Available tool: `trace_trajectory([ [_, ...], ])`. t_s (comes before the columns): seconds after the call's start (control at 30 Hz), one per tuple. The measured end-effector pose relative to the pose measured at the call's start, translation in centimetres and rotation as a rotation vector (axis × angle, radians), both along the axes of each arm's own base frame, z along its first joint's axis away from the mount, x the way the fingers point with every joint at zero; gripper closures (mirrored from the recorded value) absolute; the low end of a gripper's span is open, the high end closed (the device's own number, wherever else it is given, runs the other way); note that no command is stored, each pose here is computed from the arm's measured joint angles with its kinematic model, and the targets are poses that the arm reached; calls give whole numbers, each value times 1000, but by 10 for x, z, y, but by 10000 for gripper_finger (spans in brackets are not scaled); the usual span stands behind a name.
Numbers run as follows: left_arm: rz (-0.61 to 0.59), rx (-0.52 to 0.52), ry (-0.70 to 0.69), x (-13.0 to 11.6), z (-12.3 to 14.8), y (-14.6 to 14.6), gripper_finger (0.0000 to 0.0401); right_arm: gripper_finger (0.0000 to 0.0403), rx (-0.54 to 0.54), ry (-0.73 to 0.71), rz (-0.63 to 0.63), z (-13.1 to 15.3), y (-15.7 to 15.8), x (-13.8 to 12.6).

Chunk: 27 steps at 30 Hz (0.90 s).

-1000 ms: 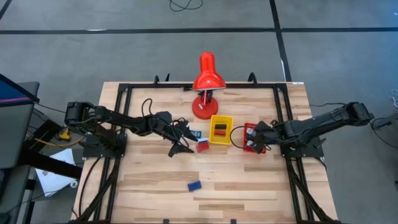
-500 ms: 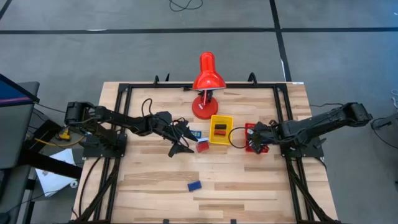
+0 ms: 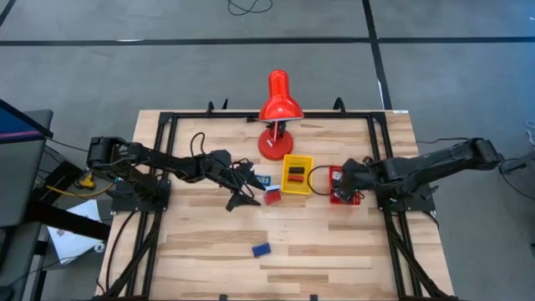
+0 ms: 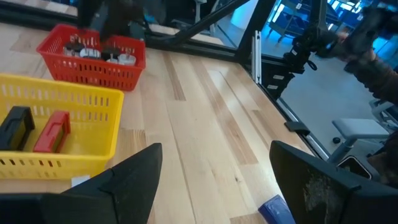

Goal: Pick & Place Office items
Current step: Put the white digital clock into the yellow bin

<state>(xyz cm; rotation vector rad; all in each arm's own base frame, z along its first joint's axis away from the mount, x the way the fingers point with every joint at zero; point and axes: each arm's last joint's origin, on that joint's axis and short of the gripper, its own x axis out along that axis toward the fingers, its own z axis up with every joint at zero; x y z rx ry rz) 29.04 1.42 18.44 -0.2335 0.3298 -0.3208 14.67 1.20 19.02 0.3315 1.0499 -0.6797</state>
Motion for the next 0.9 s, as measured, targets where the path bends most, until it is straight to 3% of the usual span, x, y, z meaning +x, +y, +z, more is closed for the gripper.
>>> trace_trajectory([
  [0.17,-9,22,54,-2,-6,0,109,205,-110,-164,1,28,3,-2],
  [0.27,-14,105,95,-4,-12,0,109,206,-157,-287,23,34,9,1],
  [0.37,76,204,122,-4,-17,0,109,207,-178,-344,79,37,16,7],
  [0.47,159,272,128,-3,-17,-1,109,206,-187,-369,128,38,21,13],
  [0.67,180,335,129,-1,-20,-10,109,205,-195,-346,146,33,24,19],
  [0.9,268,409,171,10,-50,-20,109,206,-205,-309,151,27,25,23],
])
